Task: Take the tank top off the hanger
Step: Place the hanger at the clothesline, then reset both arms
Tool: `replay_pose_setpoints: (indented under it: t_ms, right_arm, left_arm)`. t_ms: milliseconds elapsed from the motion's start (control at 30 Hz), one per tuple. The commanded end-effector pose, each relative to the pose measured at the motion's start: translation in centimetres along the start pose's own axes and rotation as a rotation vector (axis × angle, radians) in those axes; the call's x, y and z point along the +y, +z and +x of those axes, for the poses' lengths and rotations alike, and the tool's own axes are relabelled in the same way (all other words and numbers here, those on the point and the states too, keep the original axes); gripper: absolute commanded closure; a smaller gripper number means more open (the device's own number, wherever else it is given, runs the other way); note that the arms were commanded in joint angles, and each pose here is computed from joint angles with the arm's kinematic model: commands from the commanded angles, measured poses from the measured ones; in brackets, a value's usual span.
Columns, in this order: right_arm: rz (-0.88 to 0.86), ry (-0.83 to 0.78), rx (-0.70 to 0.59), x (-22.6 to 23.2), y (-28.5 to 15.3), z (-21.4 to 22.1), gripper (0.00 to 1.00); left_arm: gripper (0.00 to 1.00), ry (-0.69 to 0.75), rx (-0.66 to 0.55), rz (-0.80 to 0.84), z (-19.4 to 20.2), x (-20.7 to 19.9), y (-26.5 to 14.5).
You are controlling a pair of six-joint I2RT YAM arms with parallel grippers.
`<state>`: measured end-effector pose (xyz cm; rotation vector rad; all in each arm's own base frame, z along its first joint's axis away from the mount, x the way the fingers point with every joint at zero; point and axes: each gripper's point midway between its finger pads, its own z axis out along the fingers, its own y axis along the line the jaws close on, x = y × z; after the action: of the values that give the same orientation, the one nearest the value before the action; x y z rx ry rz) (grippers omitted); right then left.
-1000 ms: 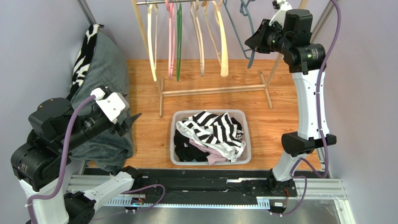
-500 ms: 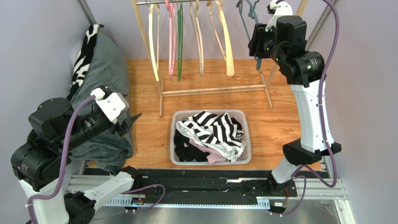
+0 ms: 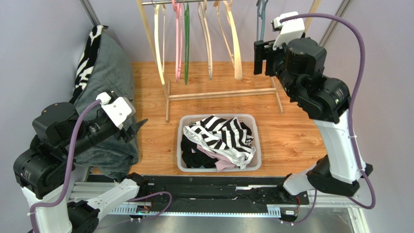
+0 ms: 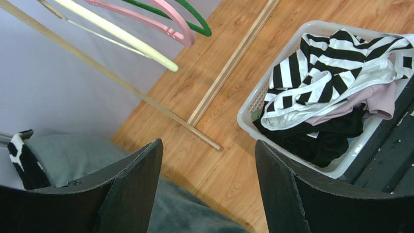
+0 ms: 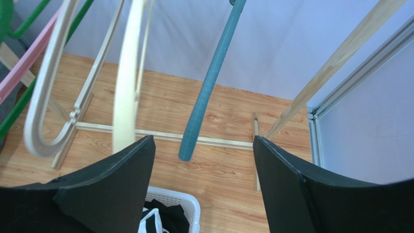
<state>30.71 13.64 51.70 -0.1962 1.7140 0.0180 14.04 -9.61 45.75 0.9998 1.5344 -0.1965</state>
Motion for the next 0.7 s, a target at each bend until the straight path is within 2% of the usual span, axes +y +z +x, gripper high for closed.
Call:
replay_pose_setpoints:
  t_ms: [0, 100, 167, 367, 600, 667]
  right_arm:
    - [0.069, -0.054, -0.060, -1.2, -3.0, -1.1, 0.16]
    - [0.050, -0.135, -0.026, 0.4, -4.1, 0.2, 0.09]
    - [0.017, -0.185, -0.008, 2.1, -4.7, 1.1, 0.00]
    - [-0.125, -0.271, 0.096, 6.3, -6.3, 5.3, 0.00]
    - [-0.248, -0.201, 0.186, 8.9, -7.0, 10.6, 0.00]
    - [-0.253, -0.133, 0.168, 8.1, -7.7, 10.9, 0.00]
  left_arm:
    - [0.22, -0.022, -0.011, -0.013, -0.2, 0.2, 0.0]
    - [0.22, -0.021, -0.011, -0.020, -0.2, 0.2, -0.1]
    - [0.22, -0.020, -0.005, -0.025, 0.1, 0.2, -0.1]
    - [0.22, -0.019, 0.011, -0.039, 0.8, 0.2, -0.2]
    - [0.21, -0.034, 0.037, -0.036, 2.0, -0.1, 0.3]
    - [0.21, -0.036, 0.052, -0.036, 2.7, -0.3, 0.4]
